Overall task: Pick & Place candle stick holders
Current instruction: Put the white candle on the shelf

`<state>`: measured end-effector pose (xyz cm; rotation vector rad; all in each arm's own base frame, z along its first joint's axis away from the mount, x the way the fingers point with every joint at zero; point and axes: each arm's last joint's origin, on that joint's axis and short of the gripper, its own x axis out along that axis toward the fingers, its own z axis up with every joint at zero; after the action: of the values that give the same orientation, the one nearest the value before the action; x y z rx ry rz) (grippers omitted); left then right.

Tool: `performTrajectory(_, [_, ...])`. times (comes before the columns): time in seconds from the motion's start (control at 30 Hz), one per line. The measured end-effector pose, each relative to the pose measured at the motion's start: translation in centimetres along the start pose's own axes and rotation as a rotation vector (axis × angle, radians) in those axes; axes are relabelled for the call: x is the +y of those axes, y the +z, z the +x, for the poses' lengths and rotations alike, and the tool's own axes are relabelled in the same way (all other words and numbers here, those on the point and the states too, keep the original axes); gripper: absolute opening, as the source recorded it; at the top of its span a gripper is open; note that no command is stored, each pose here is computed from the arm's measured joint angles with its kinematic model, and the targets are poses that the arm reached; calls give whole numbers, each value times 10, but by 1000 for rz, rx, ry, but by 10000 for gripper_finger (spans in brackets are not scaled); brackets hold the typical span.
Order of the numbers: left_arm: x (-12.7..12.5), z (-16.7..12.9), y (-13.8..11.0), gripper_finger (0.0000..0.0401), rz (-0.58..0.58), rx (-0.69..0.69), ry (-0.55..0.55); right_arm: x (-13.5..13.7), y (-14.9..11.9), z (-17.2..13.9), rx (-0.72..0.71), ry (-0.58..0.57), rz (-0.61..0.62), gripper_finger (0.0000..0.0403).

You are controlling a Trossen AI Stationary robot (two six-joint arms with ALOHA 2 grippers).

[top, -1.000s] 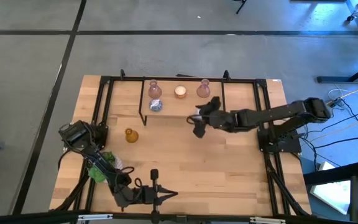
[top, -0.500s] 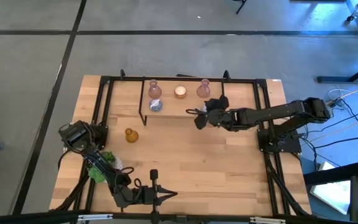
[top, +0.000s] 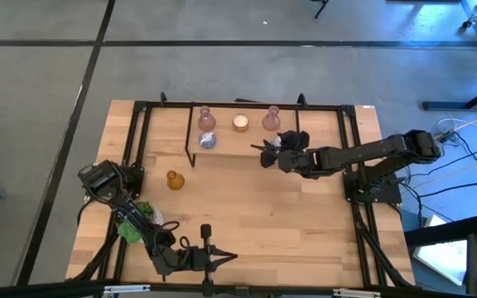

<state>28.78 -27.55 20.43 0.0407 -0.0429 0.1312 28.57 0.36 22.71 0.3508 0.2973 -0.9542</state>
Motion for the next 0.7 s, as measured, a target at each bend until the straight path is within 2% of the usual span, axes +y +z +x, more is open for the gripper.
performTrajectory(0.33, [2, 2, 0, 2, 9, 0, 6, 9, -4, 0, -7, 55, -67, 283])
performTrajectory(0.53, [2, 3, 0, 2, 10, 0, 2, 16, -2, -2, -8, 145, -192, 283])
performTrajectory(0.7, [2, 3, 0, 2, 10, 0, 2, 16, -1, -2, -24, 132, -214, 283])
